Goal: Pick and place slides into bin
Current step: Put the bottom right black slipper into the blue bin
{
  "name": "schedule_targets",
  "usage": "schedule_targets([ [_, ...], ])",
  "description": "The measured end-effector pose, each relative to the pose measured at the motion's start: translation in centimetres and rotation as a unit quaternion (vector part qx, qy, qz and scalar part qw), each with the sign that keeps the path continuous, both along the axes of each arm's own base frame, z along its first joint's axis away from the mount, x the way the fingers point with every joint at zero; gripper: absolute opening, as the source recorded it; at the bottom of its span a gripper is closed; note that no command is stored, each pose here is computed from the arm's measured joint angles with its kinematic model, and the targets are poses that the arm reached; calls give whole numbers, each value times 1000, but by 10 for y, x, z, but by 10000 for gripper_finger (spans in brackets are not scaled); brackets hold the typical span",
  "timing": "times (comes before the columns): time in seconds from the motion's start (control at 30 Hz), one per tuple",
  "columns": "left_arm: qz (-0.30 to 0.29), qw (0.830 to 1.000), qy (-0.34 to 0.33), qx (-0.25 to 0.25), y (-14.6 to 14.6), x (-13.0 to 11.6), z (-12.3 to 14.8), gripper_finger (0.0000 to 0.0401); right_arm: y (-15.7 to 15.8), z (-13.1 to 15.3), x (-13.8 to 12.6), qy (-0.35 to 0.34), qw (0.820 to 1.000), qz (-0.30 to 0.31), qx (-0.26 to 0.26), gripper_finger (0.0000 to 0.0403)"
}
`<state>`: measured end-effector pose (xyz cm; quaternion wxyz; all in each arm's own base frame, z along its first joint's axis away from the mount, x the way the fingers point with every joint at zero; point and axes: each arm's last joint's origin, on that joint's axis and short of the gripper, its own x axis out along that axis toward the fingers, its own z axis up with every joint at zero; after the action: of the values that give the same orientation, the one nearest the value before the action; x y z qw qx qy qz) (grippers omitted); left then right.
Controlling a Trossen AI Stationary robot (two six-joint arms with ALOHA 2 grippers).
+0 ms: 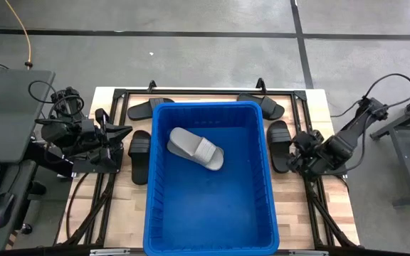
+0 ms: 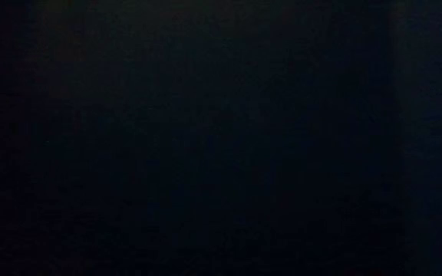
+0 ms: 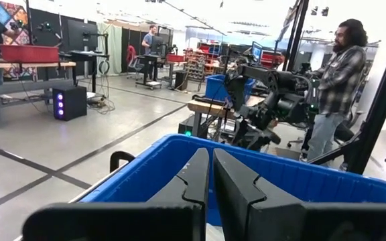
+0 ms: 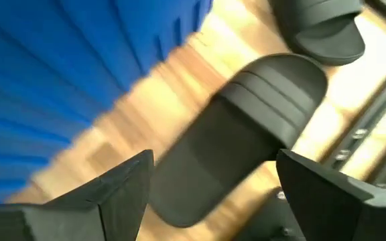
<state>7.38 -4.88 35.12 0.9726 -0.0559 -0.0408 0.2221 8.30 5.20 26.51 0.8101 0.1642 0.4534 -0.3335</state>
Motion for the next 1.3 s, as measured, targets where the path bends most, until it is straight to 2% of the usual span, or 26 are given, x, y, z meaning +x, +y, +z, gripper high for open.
schedule_targets([
  [0.2, -1, 1000, -5, -11, 0, 0, 0, 14, 15, -12, 28, 80, 992, 93, 7, 300],
  [0.33, -1, 1000, -5, -11, -1, 1, 0, 14, 20, -25, 47, 144, 982, 122, 1, 300],
  [0.43, -1, 1000, -2, -7, -2, 2, -1, 14, 19, -35, 58, 185, 977, 105, -7, 300],
  [0.6, -4, 1000, 2, 0, -4, 3, -2, 14, 11, -43, 70, 211, 975, 72, -14, 300],
  [0.73, -5, 1000, 2, -1, -4, 3, -2, 14, 3, -47, 75, 242, 967, 76, -22, 300],
  [1.0, -10, 1000, -2, -3, -4, 3, -1, 14, -9, -50, 81, 269, 961, 60, 12, 300],
  [1.17, -12, 1000, -5, -9, -4, 3, -1, 14, -11, -48, 77, 280, 959, 52, 1, 300],
  [1.3, -11, 1000, -6, -13, -4, 3, -1, 14, -13, -47, 77, 272, 960, 43, 42, 300],
])
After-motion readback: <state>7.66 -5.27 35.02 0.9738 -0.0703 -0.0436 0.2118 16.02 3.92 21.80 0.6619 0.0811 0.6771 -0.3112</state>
